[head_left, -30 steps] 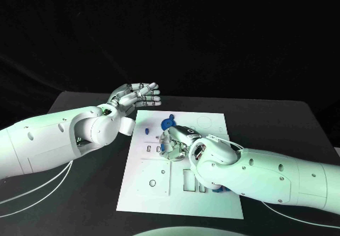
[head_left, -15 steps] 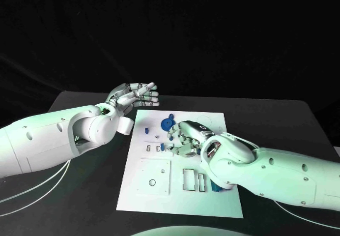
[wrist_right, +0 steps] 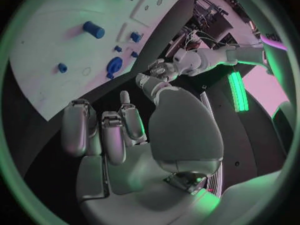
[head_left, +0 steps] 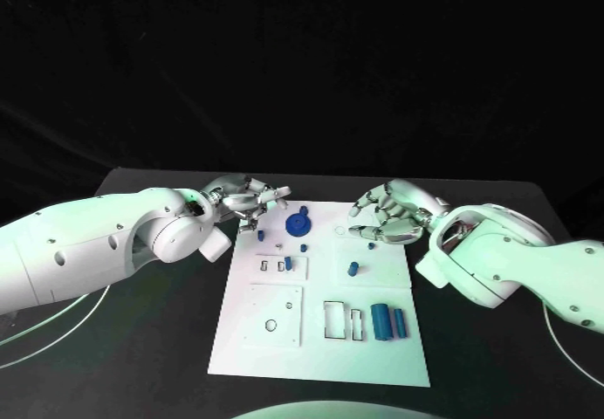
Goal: Assemble the parts on the task board
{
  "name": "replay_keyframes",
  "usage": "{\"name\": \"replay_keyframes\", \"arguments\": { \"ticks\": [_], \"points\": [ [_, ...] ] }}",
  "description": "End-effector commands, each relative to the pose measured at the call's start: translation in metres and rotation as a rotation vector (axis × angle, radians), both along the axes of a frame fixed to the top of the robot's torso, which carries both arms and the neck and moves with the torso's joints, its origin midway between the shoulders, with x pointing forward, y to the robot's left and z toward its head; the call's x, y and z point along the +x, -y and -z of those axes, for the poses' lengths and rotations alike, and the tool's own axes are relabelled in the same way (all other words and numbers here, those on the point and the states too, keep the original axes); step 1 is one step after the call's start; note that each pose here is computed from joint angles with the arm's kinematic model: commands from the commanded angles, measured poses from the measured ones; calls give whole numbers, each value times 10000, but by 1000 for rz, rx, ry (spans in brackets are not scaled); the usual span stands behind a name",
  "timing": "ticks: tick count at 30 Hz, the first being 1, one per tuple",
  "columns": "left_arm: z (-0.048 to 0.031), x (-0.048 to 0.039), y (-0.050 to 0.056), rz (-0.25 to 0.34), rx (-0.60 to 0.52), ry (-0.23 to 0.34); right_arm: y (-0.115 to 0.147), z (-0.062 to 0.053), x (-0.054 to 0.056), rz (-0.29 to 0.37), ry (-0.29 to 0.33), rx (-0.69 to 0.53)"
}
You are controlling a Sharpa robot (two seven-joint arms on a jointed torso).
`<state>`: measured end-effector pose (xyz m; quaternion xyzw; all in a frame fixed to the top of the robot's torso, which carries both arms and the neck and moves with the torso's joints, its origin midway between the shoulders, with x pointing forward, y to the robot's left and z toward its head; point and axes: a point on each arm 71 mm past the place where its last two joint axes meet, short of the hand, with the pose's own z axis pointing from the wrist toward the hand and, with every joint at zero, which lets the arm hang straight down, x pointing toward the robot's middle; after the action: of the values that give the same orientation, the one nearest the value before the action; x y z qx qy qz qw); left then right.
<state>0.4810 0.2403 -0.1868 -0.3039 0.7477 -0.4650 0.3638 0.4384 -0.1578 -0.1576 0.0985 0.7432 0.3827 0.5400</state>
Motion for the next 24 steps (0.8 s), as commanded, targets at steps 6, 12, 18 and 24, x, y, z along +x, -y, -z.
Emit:
{"name": "replay_keyframes", "arguments": {
  "ticks": [6,12,18,24],
  "points": [
    [234,-149,57,158,502,-189,253,-24,121,44,-81,52],
    [287,-190,166,211,631,-229,316,-25,171,60,-81,36],
    [300,-201,234,227,665,-236,346,-25,192,68,-72,18],
    [301,-215,276,235,677,-238,373,-21,207,76,-69,5]
  ]
}}
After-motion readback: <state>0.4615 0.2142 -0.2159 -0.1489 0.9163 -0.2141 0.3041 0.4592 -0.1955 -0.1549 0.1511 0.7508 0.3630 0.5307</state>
